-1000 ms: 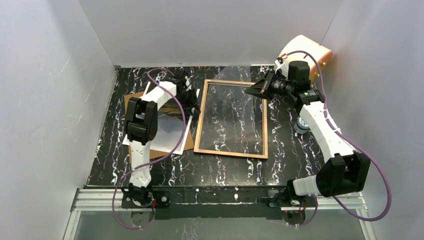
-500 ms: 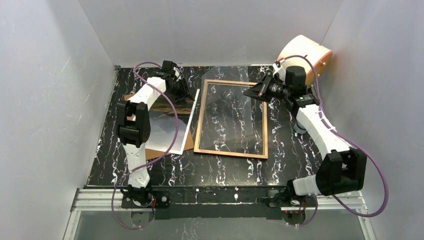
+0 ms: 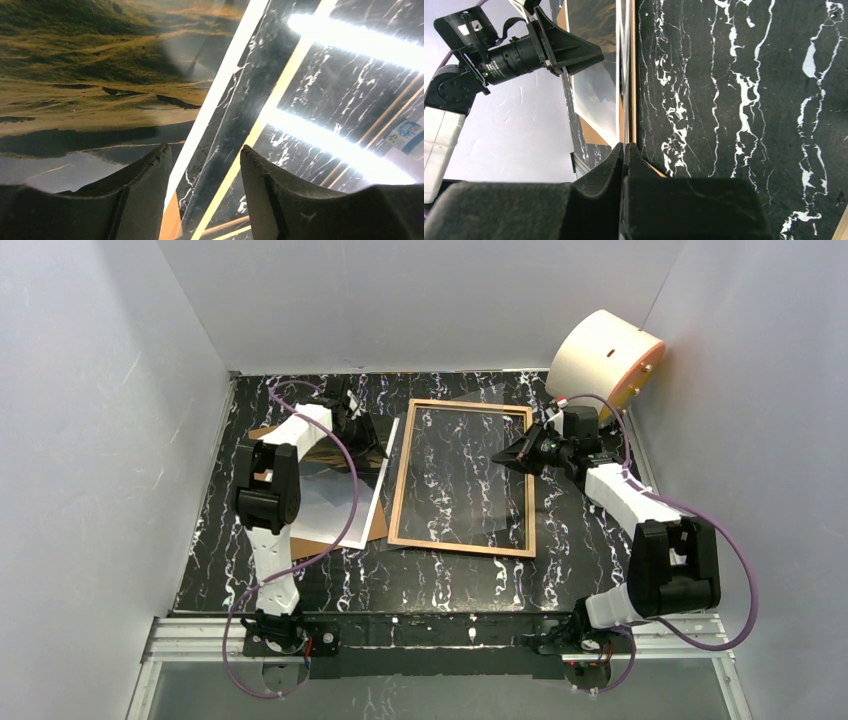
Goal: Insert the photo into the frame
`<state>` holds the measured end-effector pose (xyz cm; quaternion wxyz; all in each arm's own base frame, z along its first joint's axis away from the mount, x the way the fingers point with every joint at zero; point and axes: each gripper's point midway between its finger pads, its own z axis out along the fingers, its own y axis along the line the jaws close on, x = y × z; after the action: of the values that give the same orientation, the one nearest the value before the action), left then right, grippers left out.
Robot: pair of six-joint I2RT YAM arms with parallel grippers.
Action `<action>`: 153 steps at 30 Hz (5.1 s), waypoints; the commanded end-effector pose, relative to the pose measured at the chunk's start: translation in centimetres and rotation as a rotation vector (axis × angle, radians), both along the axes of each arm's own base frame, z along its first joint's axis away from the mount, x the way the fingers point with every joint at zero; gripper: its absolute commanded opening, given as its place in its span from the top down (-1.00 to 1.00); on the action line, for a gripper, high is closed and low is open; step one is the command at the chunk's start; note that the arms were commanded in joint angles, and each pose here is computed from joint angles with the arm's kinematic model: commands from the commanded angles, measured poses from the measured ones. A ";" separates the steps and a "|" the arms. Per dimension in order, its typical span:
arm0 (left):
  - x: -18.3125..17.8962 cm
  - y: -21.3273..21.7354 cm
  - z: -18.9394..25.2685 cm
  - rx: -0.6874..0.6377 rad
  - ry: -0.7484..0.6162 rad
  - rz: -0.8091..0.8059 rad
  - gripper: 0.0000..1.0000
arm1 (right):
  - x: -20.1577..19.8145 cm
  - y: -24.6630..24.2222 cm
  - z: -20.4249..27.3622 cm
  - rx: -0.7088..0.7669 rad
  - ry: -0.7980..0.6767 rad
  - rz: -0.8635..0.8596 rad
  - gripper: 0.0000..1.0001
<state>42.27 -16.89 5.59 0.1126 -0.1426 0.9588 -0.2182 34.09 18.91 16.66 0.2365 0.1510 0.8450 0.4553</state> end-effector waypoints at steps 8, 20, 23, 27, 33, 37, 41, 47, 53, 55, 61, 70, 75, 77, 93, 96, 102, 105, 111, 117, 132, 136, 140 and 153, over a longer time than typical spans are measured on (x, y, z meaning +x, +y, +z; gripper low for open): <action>-3.6 -0.7 -4.1 -0.030 0.106 -0.090 -0.05 | 0.3 1.0 -1.5 0.081 -0.052 0.096 0.24; -4.3 -0.2 -4.9 -0.002 0.128 -0.106 -0.04 | 2.0 2.0 -2.0 0.153 -0.058 0.187 0.39; -3.7 -0.3 -4.2 -0.008 0.107 -0.108 -0.09 | 2.2 1.4 -2.8 0.097 -0.050 0.173 0.90; -3.0 -0.8 -3.1 -0.034 0.080 -0.117 -0.20 | 2.0 0.0 -4.1 0.032 -0.051 0.150 0.97; -2.8 -1.3 -2.9 -0.058 0.079 -0.125 -0.24 | 1.8 -2.1 -4.8 -0.029 -0.076 0.092 0.97; -2.8 -1.5 -3.0 -0.071 0.086 -0.127 -0.24 | 1.9 -3.2 -5.1 -0.040 -0.078 0.076 0.97; -2.9 -1.7 -3.1 -0.085 0.092 -0.132 -0.22 | 1.8 -4.1 -4.9 -0.032 -0.097 0.095 0.97; -2.9 -2.4 -3.7 -0.118 0.100 -0.140 -0.19 | 1.6 -4.3 -5.0 0.014 -0.106 0.176 0.97; -2.8 -2.7 -4.2 -0.125 0.110 -0.143 -0.15 | 2.7 -4.3 -4.7 0.027 -0.120 0.228 0.97; -2.8 -2.7 -4.4 -0.124 0.111 -0.144 -0.15 | 2.5 -4.4 -5.1 0.023 -0.089 0.226 0.97; -2.9 -2.8 -4.6 -0.121 0.116 -0.147 -0.13 | 2.4 -5.0 -6.0 -0.020 -0.067 0.190 0.97; -3.1 -3.1 -4.7 -0.121 0.122 -0.149 -0.08 | 3.4 -6.0 -7.0 -0.082 -0.066 0.153 0.97; -3.5 -3.2 -4.9 -0.113 0.128 -0.155 -0.07 | 3.8 -6.1 -7.1 -0.087 -0.071 0.133 0.97; -3.6 -3.3 -4.9 -0.110 0.130 -0.157 -0.07 | 3.8 -6.1 -7.2 -0.081 -0.071 0.133 0.97; -4.0 -3.6 -5.2 -0.102 0.137 -0.164 -0.06 | 3.9 -6.3 -8.3 -0.096 -0.045 0.117 0.97; -4.0 -3.7 -5.2 -0.102 0.137 -0.166 -0.06 | 3.9 -6.2 -8.4 -0.092 -0.044 0.122 0.97; -4.1 -3.8 -5.3 -0.102 0.140 -0.171 -0.06 | 4.2 -5.8 -7.5 -0.064 -0.093 0.151 0.97; -4.2 -3.9 -5.4 -0.101 0.142 -0.172 -0.06 | 4.1 -5.6 -6.6 -0.057 -0.142 0.162 0.97; -4.3 -4.0 -5.6 -0.099 0.147 -0.175 -0.06 | 3.2 -5.3 -4.7 -0.043 -0.229 0.177 0.97; -4.2 -4.3 -5.9 -0.099 0.150 -0.179 -0.05 | 2.6 -5.0 -4.8 -0.023 -0.220 0.182 0.97; -4.5 -4.8 -6.0 -0.098 0.154 -0.190 0.07 | 3.1 -4.2 -5.9 0.010 -0.148 0.216 0.97; -4.6 -4.9 -6.2 -0.096 0.158 -0.194 0.11 | 3.2 -4.0 -6.0 0.014 -0.146 0.227 0.96; -4.7 -5.0 -6.2 -0.098 0.159 -0.196 0.13 | 3.2 -3.9 -6.0 0.022 -0.141 0.232 0.95; -5.0 -5.1 -6.4 -0.101 0.167 -0.204 0.17 | 3.6 -3.6 -6.9 0.061 -0.037 0.180 0.79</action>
<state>39.48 -22.43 2.59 0.0456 -0.0699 0.9497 -0.3019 37.06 14.53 8.51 0.2084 0.0759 0.8466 0.4838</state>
